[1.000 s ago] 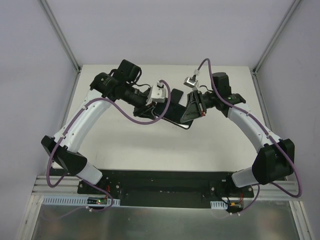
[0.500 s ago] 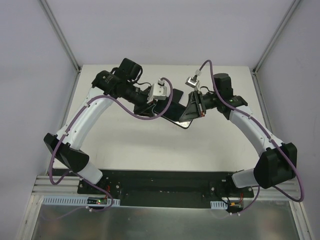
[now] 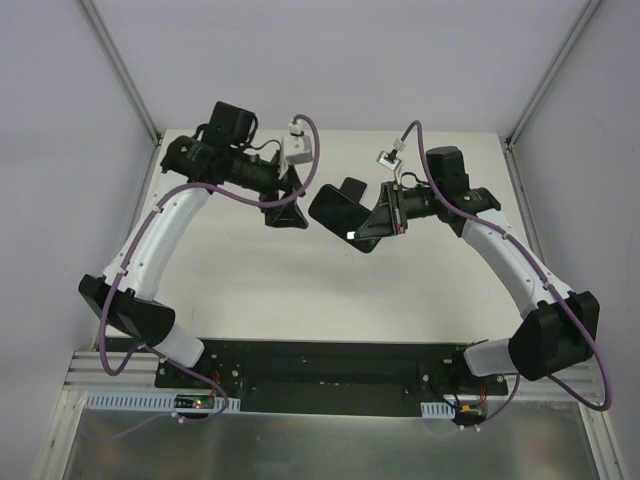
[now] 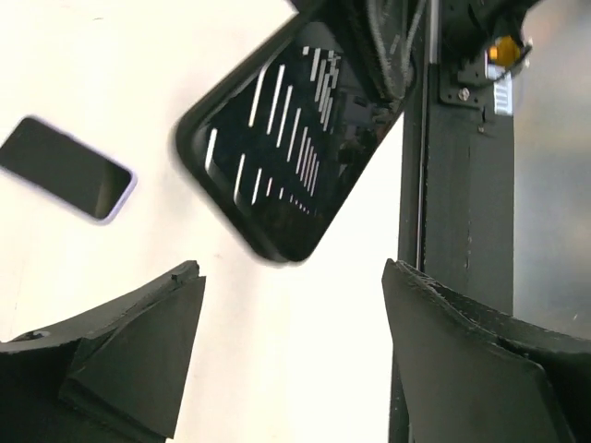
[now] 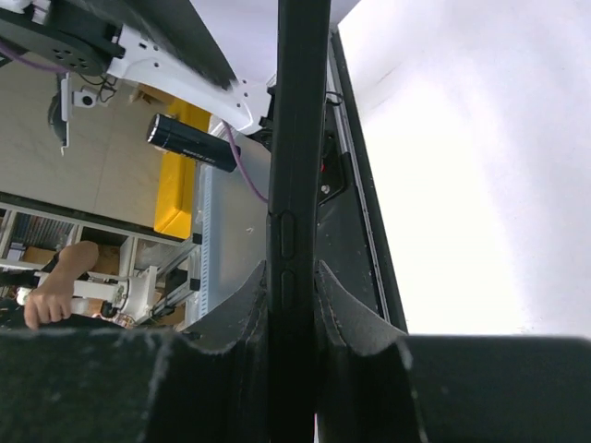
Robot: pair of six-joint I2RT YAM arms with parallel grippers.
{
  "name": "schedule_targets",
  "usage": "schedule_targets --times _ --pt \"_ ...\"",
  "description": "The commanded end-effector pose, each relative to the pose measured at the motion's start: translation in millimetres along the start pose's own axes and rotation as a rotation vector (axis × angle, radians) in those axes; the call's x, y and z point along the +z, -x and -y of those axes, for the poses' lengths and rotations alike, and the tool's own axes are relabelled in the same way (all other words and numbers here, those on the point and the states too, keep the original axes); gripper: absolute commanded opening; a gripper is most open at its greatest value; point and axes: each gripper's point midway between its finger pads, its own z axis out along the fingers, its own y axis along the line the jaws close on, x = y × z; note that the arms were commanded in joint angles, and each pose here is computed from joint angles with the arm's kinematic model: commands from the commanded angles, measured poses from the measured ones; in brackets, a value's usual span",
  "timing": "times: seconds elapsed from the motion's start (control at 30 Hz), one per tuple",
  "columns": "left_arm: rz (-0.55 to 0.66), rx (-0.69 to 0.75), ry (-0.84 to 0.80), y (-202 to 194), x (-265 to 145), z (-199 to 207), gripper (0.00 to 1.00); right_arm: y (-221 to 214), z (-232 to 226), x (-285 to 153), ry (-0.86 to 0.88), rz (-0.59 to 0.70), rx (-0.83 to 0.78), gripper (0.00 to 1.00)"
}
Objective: Take the phone out of the phone case
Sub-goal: Remove the phone case from the phone.
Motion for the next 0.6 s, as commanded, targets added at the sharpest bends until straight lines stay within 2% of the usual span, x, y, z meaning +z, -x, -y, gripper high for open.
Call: schedule_targets --times 0.0,0.13,0.37,0.57 --pt "0.156 -0.091 0.043 34.8 -45.5 13.9 0.81 13.7 -17.7 -6.4 -0.026 0.031 -0.145 0.00" --pt "0.209 -0.218 0.064 51.9 -59.1 28.2 0.83 17.2 -17.4 -7.8 -0.042 0.041 -0.155 0.00" --pt "0.259 -0.595 -0.015 53.7 -43.6 30.0 0.77 21.3 -22.3 -7.7 -0.018 0.045 -0.146 0.00" --pt "0.263 -0.745 -0.006 45.8 -28.2 11.3 0.73 23.5 -24.9 -6.9 0.006 0.045 -0.139 0.00"
